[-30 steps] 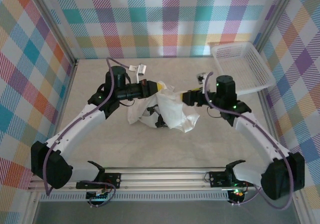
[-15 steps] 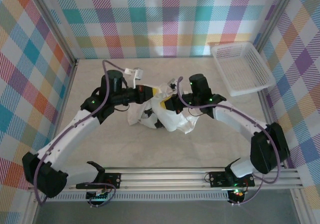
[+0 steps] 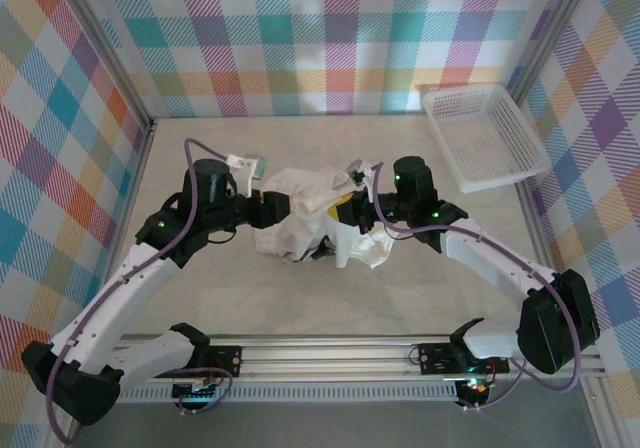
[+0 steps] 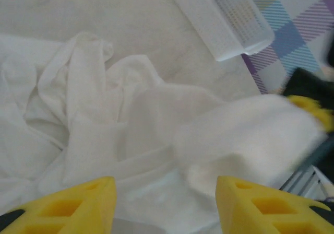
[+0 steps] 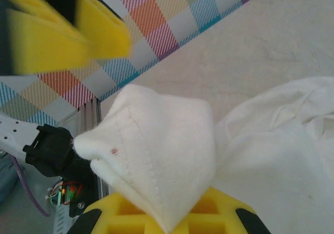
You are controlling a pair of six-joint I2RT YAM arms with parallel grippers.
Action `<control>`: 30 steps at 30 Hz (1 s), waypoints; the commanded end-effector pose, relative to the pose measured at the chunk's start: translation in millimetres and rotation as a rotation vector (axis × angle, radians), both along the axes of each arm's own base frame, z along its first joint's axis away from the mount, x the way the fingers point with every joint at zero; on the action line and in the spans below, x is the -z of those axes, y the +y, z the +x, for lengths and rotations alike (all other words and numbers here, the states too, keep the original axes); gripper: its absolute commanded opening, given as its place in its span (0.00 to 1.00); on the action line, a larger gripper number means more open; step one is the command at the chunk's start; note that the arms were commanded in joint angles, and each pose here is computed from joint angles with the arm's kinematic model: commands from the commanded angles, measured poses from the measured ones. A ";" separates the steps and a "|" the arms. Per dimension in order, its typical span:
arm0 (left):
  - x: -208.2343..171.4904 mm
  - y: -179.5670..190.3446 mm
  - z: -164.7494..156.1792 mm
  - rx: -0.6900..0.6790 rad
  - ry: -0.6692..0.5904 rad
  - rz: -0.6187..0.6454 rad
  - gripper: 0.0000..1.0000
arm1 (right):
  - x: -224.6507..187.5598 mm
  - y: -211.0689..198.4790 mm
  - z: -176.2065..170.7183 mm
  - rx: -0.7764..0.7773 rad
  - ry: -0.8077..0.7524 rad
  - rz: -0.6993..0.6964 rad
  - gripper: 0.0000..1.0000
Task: Fold the inside-out t-shirt
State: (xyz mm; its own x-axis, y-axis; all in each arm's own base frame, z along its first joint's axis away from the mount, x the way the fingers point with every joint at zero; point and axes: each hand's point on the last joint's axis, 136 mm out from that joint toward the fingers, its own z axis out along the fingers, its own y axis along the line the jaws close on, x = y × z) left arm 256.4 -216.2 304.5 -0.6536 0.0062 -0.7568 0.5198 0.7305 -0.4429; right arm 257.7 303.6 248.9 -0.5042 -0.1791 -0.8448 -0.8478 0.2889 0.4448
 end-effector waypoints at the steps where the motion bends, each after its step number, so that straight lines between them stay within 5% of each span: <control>1: -7.2 -26.7 -23.3 0.192 -0.091 0.177 0.54 | -10.7 5.1 -0.8 -0.051 -0.008 0.002 0.00; 12: 16.5 -37.1 29.3 0.043 -0.128 0.380 0.58 | -20.1 11.0 -17.9 -0.145 0.048 0.048 0.00; 19: 17.0 -48.3 33.0 0.065 -0.117 0.325 0.11 | -11.2 10.4 -18.1 -0.137 0.090 0.030 0.00; 21: 9.2 -48.9 31.5 0.064 -0.125 0.289 0.00 | -4.7 9.9 -18.3 -0.137 0.104 0.014 0.00; 23: -5.2 -48.7 30.4 0.064 -0.117 0.198 0.00 | 11.6 8.1 -16.3 -0.124 0.125 -0.031 0.05; 27: -37.5 -50.6 31.6 0.089 0.004 -0.140 0.00 | 69.0 0.0 -16.6 -0.075 0.139 -0.210 0.18; 30: -42.3 -53.2 30.5 0.122 0.086 -0.259 0.00 | 67.7 -2.1 -17.8 -0.047 0.132 -0.216 0.46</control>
